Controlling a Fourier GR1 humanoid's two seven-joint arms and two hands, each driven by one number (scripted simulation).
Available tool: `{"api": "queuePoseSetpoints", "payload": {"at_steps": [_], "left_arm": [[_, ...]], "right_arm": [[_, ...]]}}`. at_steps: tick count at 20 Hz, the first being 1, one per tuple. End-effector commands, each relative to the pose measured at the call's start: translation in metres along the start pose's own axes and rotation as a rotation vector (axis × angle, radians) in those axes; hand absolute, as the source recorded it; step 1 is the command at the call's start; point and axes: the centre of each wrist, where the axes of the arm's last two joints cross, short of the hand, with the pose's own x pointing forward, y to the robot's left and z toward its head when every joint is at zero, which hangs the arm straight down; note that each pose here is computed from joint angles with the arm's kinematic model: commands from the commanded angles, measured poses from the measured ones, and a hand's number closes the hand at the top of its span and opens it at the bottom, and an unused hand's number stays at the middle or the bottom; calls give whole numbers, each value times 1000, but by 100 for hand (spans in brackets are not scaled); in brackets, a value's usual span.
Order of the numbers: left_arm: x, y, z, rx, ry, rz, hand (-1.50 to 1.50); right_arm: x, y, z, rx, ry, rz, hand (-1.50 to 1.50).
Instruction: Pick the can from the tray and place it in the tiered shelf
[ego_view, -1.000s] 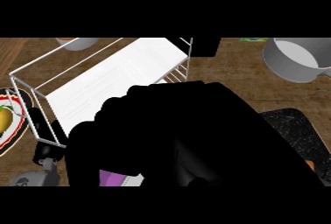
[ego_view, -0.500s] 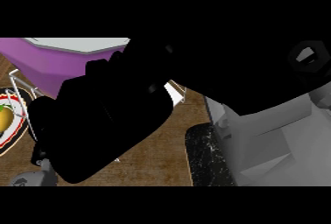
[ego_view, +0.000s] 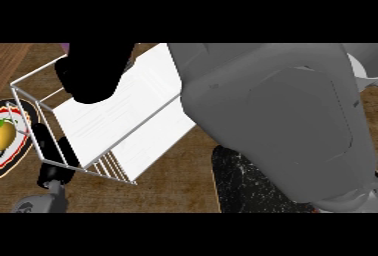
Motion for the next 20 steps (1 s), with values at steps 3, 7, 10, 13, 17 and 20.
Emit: {"api": "queuePoseSetpoints", "payload": {"at_steps": [3, 7, 10, 13, 17, 20], "left_arm": [[-7, -4, -4, 5, 64, 1, 0], [-21, -6, 8, 0, 53, 4, 0], [-8, -1, 2, -18, 83, 9, 0], [-13, -13, 3, -19, 70, 13, 0], [-14, -20, -8, -2, 62, 14, 0], [-18, -11, 4, 0, 73, 7, 0]], "right_arm": [[-9, 27, -28, -20, 9, 0, 150], [-13, 28, -32, -29, 1, 35, 150], [-44, 52, -45, -41, -20, 29, 150], [-38, 39, -53, -34, -52, 1, 150], [-42, 41, -47, -7, -93, -3, 150], [-36, 25, -55, -5, -76, -13, 150]]}}
